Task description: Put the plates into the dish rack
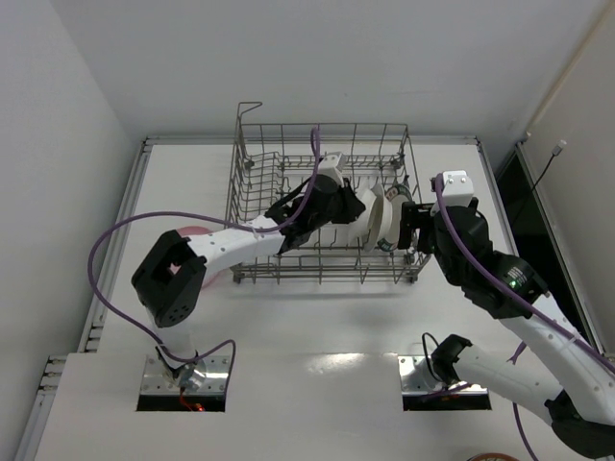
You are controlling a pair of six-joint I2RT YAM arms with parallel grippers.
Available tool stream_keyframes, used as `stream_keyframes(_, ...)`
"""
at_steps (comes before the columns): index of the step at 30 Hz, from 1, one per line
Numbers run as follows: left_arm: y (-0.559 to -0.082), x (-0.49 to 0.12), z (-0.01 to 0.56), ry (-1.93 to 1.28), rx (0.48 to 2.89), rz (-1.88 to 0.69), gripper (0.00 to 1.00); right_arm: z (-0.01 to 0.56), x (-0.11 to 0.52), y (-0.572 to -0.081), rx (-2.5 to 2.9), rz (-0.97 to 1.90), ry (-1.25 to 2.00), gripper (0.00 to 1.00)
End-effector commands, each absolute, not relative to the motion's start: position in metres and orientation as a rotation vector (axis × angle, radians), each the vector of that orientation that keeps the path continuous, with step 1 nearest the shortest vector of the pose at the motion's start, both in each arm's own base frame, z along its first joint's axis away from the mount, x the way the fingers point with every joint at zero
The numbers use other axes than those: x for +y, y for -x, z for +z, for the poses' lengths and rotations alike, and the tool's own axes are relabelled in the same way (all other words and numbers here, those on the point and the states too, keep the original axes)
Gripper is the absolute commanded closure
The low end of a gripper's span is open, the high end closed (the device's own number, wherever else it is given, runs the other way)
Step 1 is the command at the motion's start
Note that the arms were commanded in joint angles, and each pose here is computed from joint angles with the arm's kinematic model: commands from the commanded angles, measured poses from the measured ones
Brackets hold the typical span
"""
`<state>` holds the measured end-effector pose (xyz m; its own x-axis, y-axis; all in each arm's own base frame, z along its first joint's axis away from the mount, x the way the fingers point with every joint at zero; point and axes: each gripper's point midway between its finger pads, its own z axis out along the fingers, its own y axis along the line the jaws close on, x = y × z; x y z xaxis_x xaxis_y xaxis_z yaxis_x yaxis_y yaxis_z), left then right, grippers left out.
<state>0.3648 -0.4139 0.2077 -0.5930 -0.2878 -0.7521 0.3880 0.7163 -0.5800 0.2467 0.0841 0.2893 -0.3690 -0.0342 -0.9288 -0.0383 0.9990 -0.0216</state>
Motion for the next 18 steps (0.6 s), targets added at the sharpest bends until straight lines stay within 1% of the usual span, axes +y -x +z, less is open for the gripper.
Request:
stream_keyframes(1, -0.342, -0.416, 0.328, -0.071, 1.645, -1.146, 1.0, 0.299, 0.081, -0.248, 1.918, 0.006, 0.014, 0.19)
stream_keyframes(8, -0.331, -0.406, 0.329, -0.038, 1.521, -1.234, 1.0, 0.299, 0.082, -0.248, 1.921, 0.016, 0.021, 0.19)
stream_keyframes(13, -0.318, -0.399, 0.359, -0.017, 1.378, -1.318, 1.0, 0.299, 0.082, -0.248, 1.921, 0.016, 0.021, 0.19)
stream_keyframes(18, -0.318, -0.397, 0.377, -0.001, 1.298, -1.343, 1.0, 0.299, 0.084, -0.248, 1.923, 0.025, 0.027, 0.19)
